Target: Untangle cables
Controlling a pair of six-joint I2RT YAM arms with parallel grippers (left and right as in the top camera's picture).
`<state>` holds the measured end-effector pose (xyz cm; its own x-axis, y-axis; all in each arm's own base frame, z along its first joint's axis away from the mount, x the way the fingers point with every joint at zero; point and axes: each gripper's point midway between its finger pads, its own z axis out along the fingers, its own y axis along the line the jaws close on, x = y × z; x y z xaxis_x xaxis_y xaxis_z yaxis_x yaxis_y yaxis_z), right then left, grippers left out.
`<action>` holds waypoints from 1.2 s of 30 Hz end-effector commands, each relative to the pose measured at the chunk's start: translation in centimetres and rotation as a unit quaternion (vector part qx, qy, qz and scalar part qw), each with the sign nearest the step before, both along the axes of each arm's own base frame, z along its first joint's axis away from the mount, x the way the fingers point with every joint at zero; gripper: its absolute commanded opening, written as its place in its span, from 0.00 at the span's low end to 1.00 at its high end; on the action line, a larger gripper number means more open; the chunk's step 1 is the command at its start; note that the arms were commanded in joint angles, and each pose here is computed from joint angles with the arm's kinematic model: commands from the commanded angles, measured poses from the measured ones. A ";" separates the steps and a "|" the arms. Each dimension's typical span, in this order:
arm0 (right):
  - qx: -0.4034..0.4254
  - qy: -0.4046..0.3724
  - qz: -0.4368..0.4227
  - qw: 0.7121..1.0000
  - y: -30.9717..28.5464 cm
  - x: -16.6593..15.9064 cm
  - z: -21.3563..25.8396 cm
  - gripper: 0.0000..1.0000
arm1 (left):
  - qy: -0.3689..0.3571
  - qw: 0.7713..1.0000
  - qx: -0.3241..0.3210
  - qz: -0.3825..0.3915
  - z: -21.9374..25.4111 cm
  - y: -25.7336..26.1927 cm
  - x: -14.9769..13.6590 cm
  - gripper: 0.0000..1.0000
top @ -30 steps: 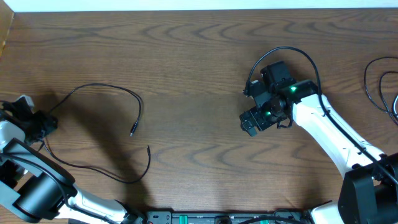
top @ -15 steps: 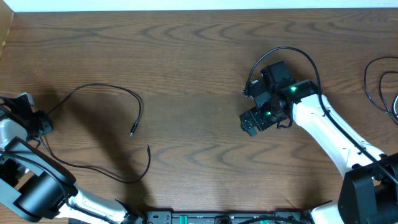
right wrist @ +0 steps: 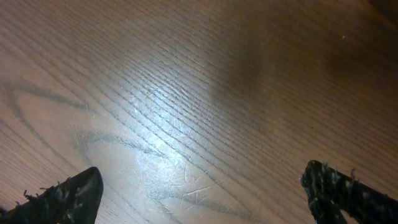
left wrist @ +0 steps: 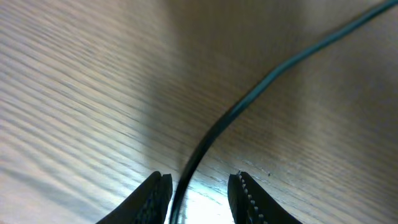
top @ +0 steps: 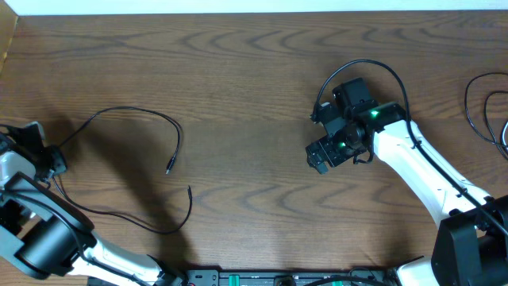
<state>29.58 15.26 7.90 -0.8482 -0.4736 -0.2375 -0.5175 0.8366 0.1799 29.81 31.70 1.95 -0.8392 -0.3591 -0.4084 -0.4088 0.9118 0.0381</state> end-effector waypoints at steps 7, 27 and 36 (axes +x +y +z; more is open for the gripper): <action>-0.005 0.004 0.009 1.000 0.0 -0.2 -0.5 0.99 | -0.004 0.999 -0.053 -0.013 -2.5 -1.5 0.4 0.12; -0.088 -0.072 -0.054 0.992 -4.3 3.8 -0.3 0.99 | -0.257 0.883 -0.181 -0.349 14.3 -26.2 13.5 0.08; -0.016 -0.282 0.017 0.959 -5.8 13.4 4.7 0.99 | -0.217 0.825 -0.262 -0.451 16.8 -41.3 11.4 0.07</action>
<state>42.21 8.86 12.03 -0.6703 -0.4396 -0.5978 -0.4416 0.8838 -0.1548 41.78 -6.24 17.37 -0.6816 0.0952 -0.7255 0.5275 0.7511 -0.3970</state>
